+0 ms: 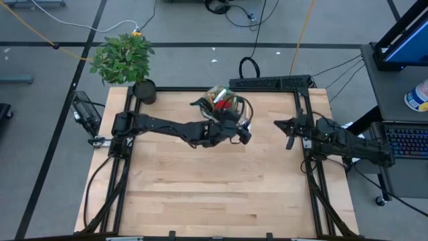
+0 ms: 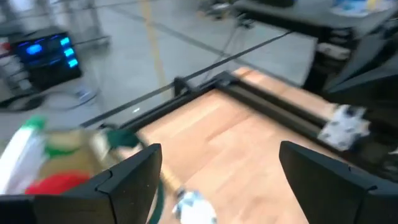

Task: Pick & Place Garden tools in Gardening bag
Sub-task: Put the hand trowel into the gardening tool bag

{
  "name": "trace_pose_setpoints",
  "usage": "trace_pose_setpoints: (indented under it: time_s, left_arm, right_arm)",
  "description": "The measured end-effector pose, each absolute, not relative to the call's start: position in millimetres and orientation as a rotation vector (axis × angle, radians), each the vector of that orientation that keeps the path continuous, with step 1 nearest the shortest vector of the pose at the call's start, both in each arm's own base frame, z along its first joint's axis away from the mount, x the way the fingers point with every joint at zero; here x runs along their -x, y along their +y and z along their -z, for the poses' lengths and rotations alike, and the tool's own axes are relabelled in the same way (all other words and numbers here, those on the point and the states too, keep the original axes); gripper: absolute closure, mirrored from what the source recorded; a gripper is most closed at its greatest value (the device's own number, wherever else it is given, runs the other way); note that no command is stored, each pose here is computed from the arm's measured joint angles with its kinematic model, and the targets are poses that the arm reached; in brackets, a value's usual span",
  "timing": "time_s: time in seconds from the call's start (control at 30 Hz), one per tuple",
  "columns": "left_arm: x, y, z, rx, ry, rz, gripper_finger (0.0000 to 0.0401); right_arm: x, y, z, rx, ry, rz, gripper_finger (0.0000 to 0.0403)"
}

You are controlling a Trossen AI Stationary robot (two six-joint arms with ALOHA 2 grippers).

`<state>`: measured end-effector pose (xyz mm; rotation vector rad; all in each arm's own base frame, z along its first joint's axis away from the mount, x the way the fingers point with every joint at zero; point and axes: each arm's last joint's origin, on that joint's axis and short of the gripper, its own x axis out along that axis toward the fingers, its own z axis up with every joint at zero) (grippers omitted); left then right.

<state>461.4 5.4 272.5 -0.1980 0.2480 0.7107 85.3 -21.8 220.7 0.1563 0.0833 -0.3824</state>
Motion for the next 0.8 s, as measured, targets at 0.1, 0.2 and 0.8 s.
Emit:
trace_pose_setpoints:
  time_s: [0.1,0.2,0.8]
  left_arm:
    - [-458,-4,-268,0.204,0.282,-0.746,0.0068]
    - [-453,-13,-269,0.18,0.331,-0.726,0.0068]
    - [-357,-27,-332,0.194,0.56,-0.644,0.0068]
  right_arm:
    - [-90,-23,-220,-0.182,0.096,0.383,0.0403]
    - [-98,-24,-222,-0.216,0.079,0.384,0.0403]
    - [-164,-44,-235,-0.219,0.282,0.467,0.0391]
